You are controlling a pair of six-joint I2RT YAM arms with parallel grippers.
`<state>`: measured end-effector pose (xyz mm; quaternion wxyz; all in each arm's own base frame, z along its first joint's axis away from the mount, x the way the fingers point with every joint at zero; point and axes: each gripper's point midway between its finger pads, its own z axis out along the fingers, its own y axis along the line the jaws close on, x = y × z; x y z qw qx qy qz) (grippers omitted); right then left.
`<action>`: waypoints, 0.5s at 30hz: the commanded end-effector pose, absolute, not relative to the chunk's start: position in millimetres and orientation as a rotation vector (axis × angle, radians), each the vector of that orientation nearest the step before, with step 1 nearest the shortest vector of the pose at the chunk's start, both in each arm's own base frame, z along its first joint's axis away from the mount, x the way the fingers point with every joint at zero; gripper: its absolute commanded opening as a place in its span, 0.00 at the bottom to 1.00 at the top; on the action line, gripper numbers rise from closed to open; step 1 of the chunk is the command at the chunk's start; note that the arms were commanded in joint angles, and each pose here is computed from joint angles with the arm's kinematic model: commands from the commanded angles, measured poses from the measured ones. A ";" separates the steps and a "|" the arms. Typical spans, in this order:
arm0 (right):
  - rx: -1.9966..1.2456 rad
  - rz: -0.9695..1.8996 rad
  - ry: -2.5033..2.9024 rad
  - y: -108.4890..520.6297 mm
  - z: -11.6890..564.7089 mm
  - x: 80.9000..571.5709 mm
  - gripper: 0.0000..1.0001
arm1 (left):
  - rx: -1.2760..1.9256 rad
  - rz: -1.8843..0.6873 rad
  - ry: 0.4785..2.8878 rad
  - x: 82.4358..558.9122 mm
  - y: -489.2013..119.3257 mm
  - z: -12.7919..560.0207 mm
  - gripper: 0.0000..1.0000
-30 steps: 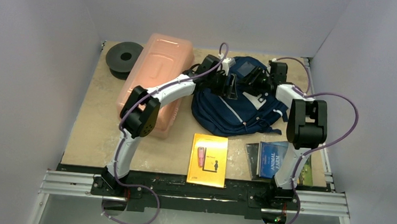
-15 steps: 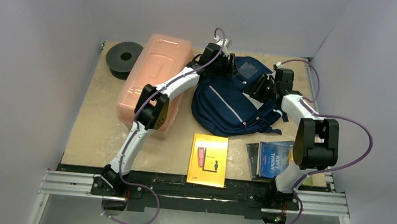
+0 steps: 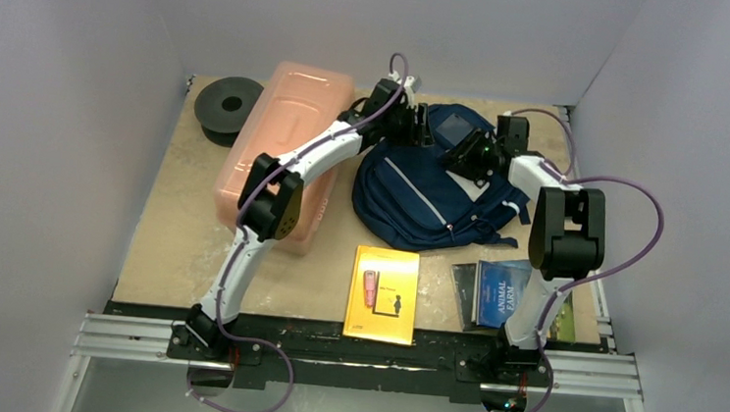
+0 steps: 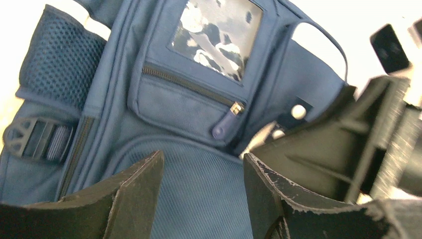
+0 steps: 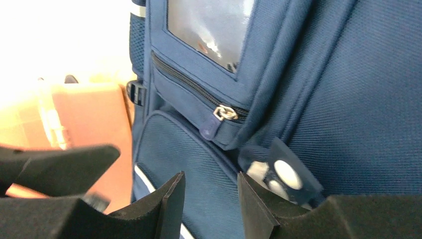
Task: Pack the student bag
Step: Unzip the student bag at the center of the board.
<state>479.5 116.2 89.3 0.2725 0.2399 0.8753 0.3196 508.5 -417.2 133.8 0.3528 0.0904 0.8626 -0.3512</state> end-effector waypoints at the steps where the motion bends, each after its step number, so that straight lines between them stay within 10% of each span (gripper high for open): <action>1: 0.667 0.838 2.300 126.5 131.2 503.3 0.46 | 0.234 -1.004 2.282 467.7 -397.1 195.4 0.59; 15: 1.151 0.346 2.302 111.2 118.1 505.4 0.42 | 0.208 -0.940 2.573 399.1 -363.7 145.0 0.60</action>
